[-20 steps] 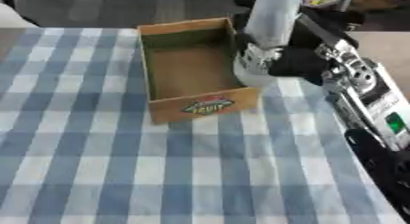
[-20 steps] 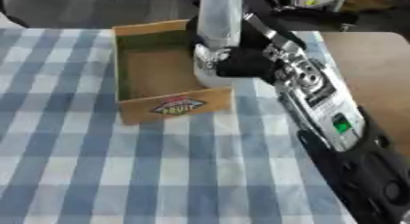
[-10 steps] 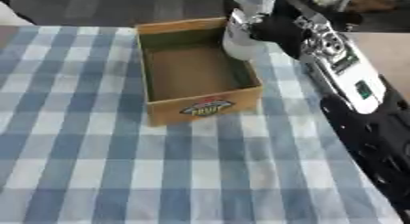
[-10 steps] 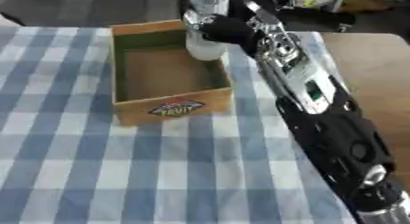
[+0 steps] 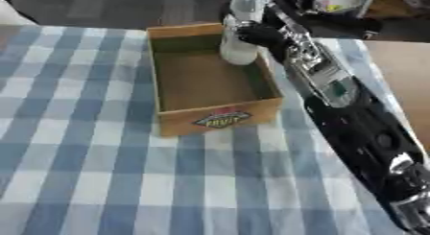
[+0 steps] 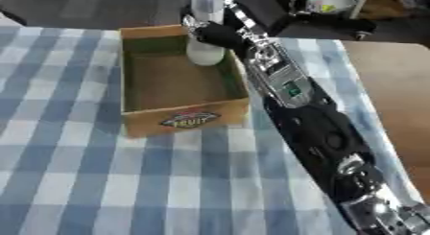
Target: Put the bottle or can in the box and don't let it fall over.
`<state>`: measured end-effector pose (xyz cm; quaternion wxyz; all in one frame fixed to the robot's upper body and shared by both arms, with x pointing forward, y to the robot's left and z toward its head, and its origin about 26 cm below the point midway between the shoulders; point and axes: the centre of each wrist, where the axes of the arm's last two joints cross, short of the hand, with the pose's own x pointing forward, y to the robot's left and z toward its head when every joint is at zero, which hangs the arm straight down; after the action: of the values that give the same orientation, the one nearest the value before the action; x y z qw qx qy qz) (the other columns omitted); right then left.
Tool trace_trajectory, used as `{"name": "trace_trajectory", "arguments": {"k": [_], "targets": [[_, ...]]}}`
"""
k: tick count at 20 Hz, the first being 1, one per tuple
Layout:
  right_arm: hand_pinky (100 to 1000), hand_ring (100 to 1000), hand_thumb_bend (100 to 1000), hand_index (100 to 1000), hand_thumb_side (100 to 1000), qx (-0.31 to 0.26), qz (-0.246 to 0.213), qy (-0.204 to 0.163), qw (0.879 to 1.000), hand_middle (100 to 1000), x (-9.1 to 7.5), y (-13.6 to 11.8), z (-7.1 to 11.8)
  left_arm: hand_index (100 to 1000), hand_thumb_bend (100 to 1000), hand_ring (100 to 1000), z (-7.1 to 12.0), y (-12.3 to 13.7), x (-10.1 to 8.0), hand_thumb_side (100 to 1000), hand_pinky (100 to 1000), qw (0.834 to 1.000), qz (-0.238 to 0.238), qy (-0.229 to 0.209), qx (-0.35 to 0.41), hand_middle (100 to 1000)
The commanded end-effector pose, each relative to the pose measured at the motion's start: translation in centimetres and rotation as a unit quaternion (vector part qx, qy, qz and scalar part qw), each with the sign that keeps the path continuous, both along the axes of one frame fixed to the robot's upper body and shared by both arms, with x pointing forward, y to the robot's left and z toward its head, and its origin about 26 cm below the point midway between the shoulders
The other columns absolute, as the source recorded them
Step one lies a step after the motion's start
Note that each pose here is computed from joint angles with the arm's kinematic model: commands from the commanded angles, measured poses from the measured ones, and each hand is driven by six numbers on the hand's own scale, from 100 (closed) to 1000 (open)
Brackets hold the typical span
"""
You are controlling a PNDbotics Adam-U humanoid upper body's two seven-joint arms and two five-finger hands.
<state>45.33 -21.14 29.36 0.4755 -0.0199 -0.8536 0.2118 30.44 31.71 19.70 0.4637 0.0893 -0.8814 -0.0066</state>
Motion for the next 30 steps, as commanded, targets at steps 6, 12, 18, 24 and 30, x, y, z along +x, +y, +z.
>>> {"name": "trace_trajectory", "arguments": {"k": [6, 12, 18, 24, 30], "targets": [[875, 1000, 100, 997, 640, -0.047, 0.032, -0.071, 0.996, 1000, -0.3, 0.4, 1.3, 874, 579, 563, 1.3, 0.2, -0.3, 438, 1000, 1.000, -0.004, -0.017, 0.017, 728], [888, 1000, 100, 1000, 757, -0.099, 0.028, -0.073, 0.992, 1000, 0.1, -0.3, 0.9, 874, 579, 563, 1.2, 0.2, -0.3, 437, 1000, 1.000, -0.003, -0.015, 0.015, 728], [904, 1000, 100, 1000, 756, -0.142, 0.019, -0.075, 0.987, 1000, 0.3, -0.3, 0.5, 875, 578, 562, 1.1, 0.2, -0.3, 437, 1000, 1.000, -0.003, -0.014, 0.014, 728], [911, 1000, 100, 1000, 543, -0.178, 0.014, -0.070, 0.981, 1000, 0.5, -0.2, 0.2, 875, 578, 562, 1.0, 0.3, -0.3, 437, 1000, 1.000, -0.004, -0.012, 0.013, 728], [936, 1000, 100, 1000, 792, -0.206, 0.021, -0.070, 0.976, 1000, 0.3, 0.0, 0.1, 876, 579, 562, 1.0, 0.3, -0.3, 436, 1000, 1.000, -0.003, -0.010, 0.011, 728]]}}
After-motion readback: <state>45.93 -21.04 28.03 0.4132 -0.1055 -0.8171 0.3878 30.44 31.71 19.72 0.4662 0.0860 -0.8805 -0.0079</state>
